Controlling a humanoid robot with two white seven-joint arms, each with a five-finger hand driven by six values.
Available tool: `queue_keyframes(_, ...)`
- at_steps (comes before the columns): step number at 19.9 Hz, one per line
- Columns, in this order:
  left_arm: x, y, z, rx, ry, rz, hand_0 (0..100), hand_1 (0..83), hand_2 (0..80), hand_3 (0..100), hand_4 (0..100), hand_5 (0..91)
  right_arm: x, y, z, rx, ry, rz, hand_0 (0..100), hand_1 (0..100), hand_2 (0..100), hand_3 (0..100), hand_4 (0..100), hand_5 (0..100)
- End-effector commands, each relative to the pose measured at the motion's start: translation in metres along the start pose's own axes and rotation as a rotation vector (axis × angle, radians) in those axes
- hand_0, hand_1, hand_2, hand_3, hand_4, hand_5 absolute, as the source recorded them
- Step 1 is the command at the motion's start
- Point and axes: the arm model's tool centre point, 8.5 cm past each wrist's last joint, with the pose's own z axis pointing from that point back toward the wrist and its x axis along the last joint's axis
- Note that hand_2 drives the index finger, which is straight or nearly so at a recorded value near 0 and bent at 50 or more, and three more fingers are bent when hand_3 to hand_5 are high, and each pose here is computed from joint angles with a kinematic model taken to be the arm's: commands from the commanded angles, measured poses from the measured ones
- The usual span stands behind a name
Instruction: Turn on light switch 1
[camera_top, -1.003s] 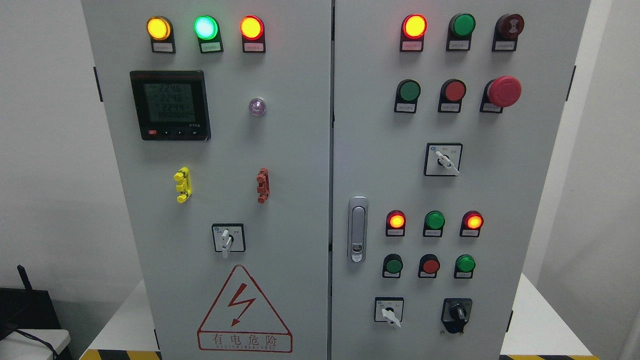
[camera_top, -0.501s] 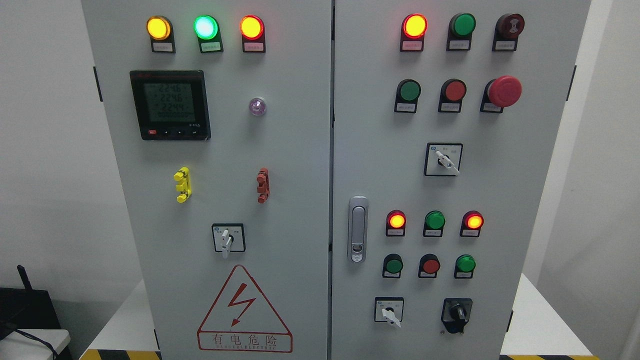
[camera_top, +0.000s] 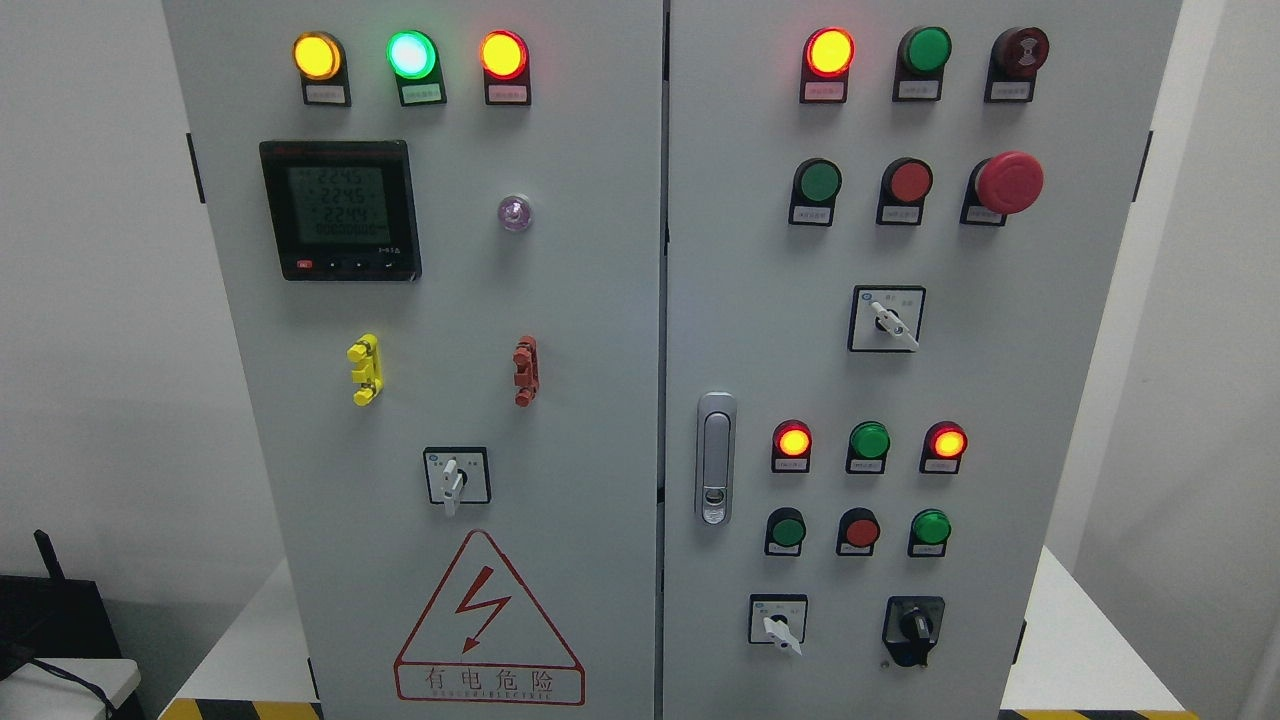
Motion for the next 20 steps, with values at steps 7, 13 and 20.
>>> queue_keyframes(7,0.083,-0.138,-0.023,-0.222,-0.235,0.176,7,27.2,43.9,61,68,63.7,0.000,0.000,0.000,0.001,-0.002,-0.018,12,39,0,0,0,0)
queue_keyframes(13,0.088,-0.182,-0.018,-0.211,-0.173,0.232,0,32.9,43.1,61,69,63.9,0.000,0.000,0.000,0.001,-0.002,-0.018,12,39,0,0,0,0)
queue_keyframes(20,0.103,-0.204,-0.029,-0.170,-0.173,0.188,0,35.6,44.2,65,72,67.3,0.000,0.000,0.000,0.001,-0.002,-0.018,12,39,0,0,0,0)
